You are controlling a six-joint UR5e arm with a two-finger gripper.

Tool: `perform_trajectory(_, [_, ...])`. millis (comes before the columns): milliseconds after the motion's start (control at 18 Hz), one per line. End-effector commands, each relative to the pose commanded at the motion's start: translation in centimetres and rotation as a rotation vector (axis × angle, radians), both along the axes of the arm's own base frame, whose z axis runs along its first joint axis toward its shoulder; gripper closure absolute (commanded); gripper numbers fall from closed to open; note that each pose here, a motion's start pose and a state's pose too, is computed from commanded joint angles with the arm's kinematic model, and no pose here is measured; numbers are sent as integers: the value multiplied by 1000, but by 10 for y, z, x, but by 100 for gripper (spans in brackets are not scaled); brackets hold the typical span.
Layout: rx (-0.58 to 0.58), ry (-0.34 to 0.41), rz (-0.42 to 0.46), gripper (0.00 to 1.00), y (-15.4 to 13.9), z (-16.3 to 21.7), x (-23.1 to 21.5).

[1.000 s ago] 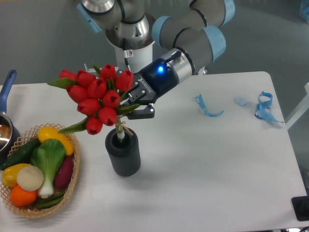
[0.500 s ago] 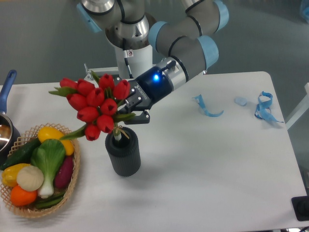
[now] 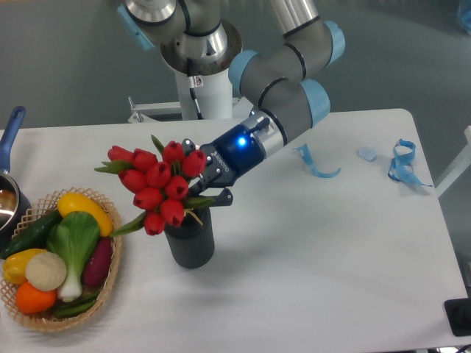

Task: Insert the flowers into the vase
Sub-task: 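Lower the tulip stems down into the grey vase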

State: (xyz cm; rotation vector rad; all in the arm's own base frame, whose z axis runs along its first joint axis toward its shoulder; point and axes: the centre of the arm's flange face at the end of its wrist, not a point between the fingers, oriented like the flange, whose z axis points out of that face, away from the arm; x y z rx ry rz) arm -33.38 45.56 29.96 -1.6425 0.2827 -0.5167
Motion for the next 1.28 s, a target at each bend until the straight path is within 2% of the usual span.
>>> perform_trajectory(333, [2,6,-4,81,-2,-24,4])
perform_trajectory(444, [5,18,-5,73,-3,-30,3])
perform_trajectory(556, [11,29,-6,69,-3,-35,4])
perform_trajectory(722, [26,57,-1,30,-5,-34,0])
perform_trajectory(778, [30,64,0,21,-6,-34,0])
perform_trajectory(889, [31,66,5,17,-8,-34,-2])
perform_trajectory(944, [33,70,6,12,-8,-33,-3])
perform_trajectory(1000, [34,72,6,1,-8,-33,-3])
perform_trajectory(1111, [31,79,7,0,-9,-32,-3])
perform_trajectory(1278, [-36,130,15,0,-14,-34,-8])
